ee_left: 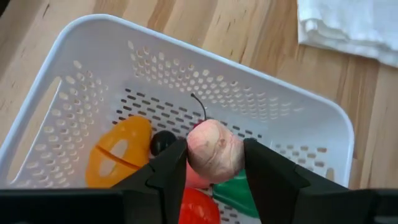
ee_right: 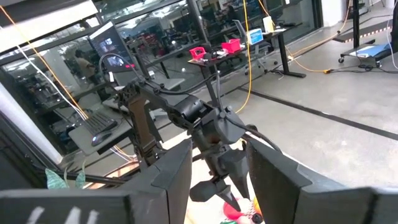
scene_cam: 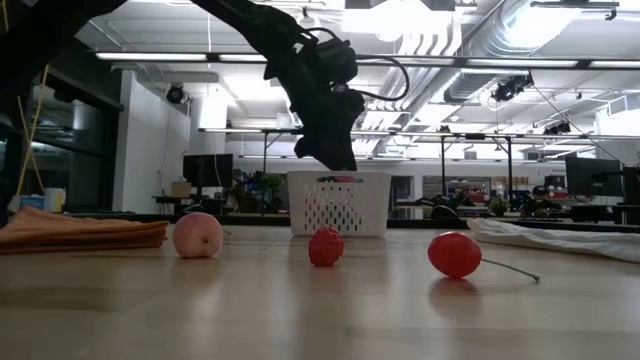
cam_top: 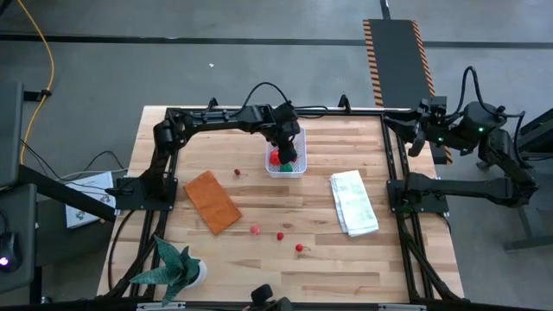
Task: Pick and placing Produce into tupperware
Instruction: Put the peach into the white bin, then put the red cherry into the white bin
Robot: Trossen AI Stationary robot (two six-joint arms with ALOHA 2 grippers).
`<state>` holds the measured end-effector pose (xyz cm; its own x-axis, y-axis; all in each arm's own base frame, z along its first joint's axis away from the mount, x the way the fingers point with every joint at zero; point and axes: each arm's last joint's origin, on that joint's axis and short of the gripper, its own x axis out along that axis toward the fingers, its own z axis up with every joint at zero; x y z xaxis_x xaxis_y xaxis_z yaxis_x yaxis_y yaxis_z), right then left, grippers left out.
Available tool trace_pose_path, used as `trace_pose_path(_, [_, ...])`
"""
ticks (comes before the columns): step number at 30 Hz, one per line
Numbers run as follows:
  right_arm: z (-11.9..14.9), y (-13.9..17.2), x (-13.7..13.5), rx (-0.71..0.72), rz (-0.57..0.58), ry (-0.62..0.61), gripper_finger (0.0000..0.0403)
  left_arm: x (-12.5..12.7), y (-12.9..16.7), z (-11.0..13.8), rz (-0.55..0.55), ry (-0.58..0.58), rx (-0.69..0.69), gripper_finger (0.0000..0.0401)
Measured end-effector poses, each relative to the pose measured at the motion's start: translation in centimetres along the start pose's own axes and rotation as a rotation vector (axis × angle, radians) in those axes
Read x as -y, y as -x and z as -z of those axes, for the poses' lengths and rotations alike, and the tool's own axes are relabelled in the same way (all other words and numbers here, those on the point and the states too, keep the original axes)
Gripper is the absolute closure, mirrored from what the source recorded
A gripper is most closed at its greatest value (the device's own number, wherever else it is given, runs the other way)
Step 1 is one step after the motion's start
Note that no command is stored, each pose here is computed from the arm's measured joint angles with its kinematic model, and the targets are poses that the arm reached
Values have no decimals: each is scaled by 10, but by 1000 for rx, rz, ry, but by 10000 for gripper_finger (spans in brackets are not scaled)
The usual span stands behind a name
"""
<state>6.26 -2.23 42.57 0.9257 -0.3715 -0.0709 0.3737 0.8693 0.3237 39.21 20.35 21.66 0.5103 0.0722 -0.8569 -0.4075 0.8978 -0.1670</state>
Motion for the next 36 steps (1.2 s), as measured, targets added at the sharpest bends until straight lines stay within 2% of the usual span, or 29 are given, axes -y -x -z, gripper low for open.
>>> trace_pose_path(7, [0, 0, 0, 0, 0, 0, 259, -1, 0, 0, -13, 4, 2, 204])
trace_pose_path(14, [0, 0, 0, 0, 0, 0, 259, 0, 0, 0, -11, 4, 5, 198])
trace_pose_path(24, [0, 0, 0, 0, 0, 4, 259, 1, 8, -5, -7, 8, -4, 229])
trace_pose_path(30, [0, 0, 0, 0, 0, 16, 259, 5, 28, -19, 1, -12, 12, 263])
trace_pose_path(36, [0, 0, 0, -2, 1, 22, 259, 12, 56, -34, 28, -68, 25, 315])
